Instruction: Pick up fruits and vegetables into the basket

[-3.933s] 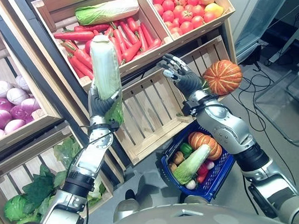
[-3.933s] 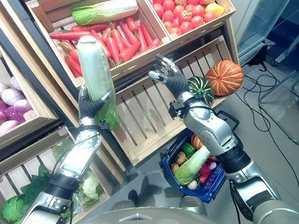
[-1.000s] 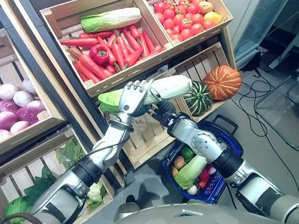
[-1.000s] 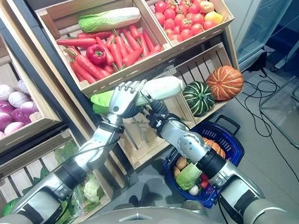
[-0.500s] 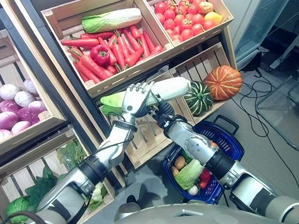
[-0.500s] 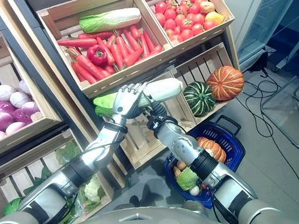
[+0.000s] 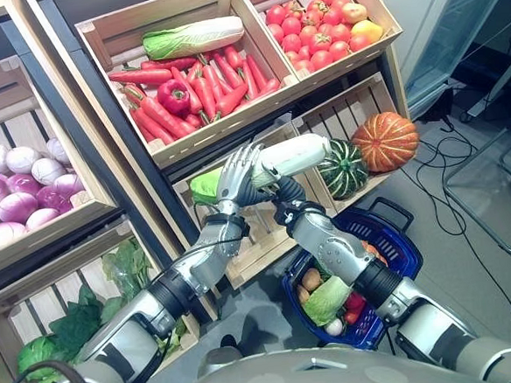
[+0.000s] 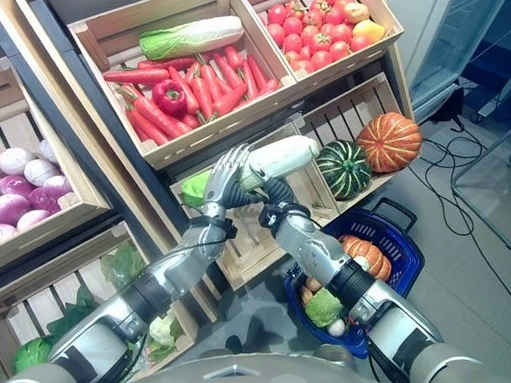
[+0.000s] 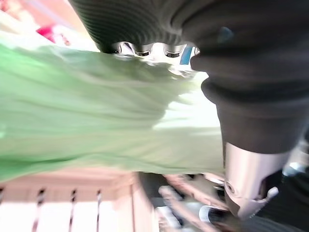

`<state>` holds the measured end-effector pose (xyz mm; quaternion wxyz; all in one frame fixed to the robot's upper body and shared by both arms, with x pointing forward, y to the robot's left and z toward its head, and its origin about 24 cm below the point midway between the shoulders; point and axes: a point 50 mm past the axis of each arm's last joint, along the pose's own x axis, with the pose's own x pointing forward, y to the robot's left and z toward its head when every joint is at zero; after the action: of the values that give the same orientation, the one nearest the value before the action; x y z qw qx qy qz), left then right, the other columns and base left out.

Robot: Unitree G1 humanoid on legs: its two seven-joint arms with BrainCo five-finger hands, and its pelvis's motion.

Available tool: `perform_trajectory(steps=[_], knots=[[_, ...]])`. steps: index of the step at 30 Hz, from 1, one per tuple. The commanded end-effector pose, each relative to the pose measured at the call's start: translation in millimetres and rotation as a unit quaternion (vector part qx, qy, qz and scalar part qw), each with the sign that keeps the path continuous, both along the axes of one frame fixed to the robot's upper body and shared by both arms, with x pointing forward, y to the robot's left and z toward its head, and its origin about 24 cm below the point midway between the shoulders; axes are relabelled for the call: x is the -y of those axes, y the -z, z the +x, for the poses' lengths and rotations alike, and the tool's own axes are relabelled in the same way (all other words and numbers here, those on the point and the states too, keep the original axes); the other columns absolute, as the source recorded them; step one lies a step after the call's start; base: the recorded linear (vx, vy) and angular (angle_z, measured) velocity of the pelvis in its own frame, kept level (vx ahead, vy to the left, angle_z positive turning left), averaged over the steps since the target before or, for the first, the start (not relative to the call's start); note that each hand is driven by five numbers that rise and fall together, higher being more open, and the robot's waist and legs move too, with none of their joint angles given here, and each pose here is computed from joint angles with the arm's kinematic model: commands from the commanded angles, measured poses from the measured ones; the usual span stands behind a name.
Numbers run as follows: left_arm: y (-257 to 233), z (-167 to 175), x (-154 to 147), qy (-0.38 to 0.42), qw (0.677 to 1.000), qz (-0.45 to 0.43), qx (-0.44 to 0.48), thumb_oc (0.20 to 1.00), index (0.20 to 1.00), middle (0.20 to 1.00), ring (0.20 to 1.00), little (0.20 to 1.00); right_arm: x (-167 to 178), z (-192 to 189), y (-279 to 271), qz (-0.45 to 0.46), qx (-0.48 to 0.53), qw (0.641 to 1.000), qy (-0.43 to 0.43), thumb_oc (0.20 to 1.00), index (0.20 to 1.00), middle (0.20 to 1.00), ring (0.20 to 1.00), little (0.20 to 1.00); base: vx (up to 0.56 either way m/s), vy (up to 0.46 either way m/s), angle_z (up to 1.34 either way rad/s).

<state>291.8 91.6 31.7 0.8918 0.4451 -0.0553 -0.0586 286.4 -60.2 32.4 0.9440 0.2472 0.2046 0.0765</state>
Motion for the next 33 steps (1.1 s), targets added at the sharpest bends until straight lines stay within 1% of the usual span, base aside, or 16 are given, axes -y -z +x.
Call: perform_trajectory(steps=[1,7,13,17,21,25,27,30,31,33], knots=[[50.7,-19.5,-18.3,-0.037,0.991,-0.018,-0.129,1.000,1.000,1.000,1.000,1.000,-41.9,16.5,-134.1,0.177,0.271,0.943,-0.080,0.200,0.200,0.200,0.200,0.200,0.00,0.000,0.00],[59.1,-26.1,-43.7,-0.094,0.980,-0.057,-0.165,1.000,1.000,1.000,1.000,1.000,-29.1,16.0,-138.6,0.119,0.317,0.938,-0.081,0.200,0.200,0.200,0.200,0.200,0.00,0.004,0.02],[62.5,-32.0,-67.8,-0.137,0.975,-0.061,-0.163,1.000,1.000,1.000,1.000,1.000,-14.3,16.1,-145.0,0.085,0.344,0.933,-0.069,0.200,0.200,0.200,0.200,0.200,0.00,0.000,0.00],[63.5,-35.4,-78.2,-0.141,0.976,-0.066,-0.154,1.000,1.000,1.000,1.000,1.000,-2.5,16.7,-144.8,0.047,0.362,0.930,-0.048,0.200,0.200,0.200,0.200,0.200,0.00,0.000,0.00],[63.3,-42.6,-87.4,-0.111,0.978,-0.067,-0.161,1.000,1.000,1.000,1.000,1.000,26.1,18.0,-142.5,-0.021,0.382,0.924,0.007,0.200,0.200,0.200,0.200,0.200,-0.02,-0.034,0.01],[58.0,-48.3,-92.6,-0.055,0.975,-0.113,-0.181,1.000,1.000,1.000,1.000,1.000,67.4,18.5,-143.7,-0.088,0.409,0.905,0.078,0.200,0.200,0.200,0.200,0.200,-0.17,-0.046,0.00],[55.8,-50.7,-93.9,-0.041,0.972,-0.137,-0.187,1.000,1.000,1.000,1.000,1.000,83.7,17.6,-146.7,-0.113,0.423,0.892,0.110,0.200,0.200,0.200,0.200,0.200,-0.20,-0.040,0.00],[48.6,-51.7,-92.5,-0.011,0.966,-0.174,-0.190,1.000,1.000,1.000,1.000,1.000,110.6,15.2,-156.8,-0.171,0.450,0.862,0.161,0.200,0.200,0.200,0.200,0.200,-0.22,-0.039,-0.05],[45.3,-53.4,-91.2,0.005,0.963,-0.189,-0.190,1.000,1.000,1.000,1.000,1.000,125.2,12.4,-160.6,-0.201,0.459,0.845,0.188,0.200,0.200,0.200,0.200,0.200,-0.18,-0.048,-0.07],[42.1,-54.9,-89.4,0.021,0.961,-0.201,-0.190,1.000,1.000,1.000,1.000,1.000,138.0,9.9,-163.0,-0.223,0.460,0.832,0.215,0.200,0.200,0.200,0.200,0.200,-0.13,-0.059,-0.04]])
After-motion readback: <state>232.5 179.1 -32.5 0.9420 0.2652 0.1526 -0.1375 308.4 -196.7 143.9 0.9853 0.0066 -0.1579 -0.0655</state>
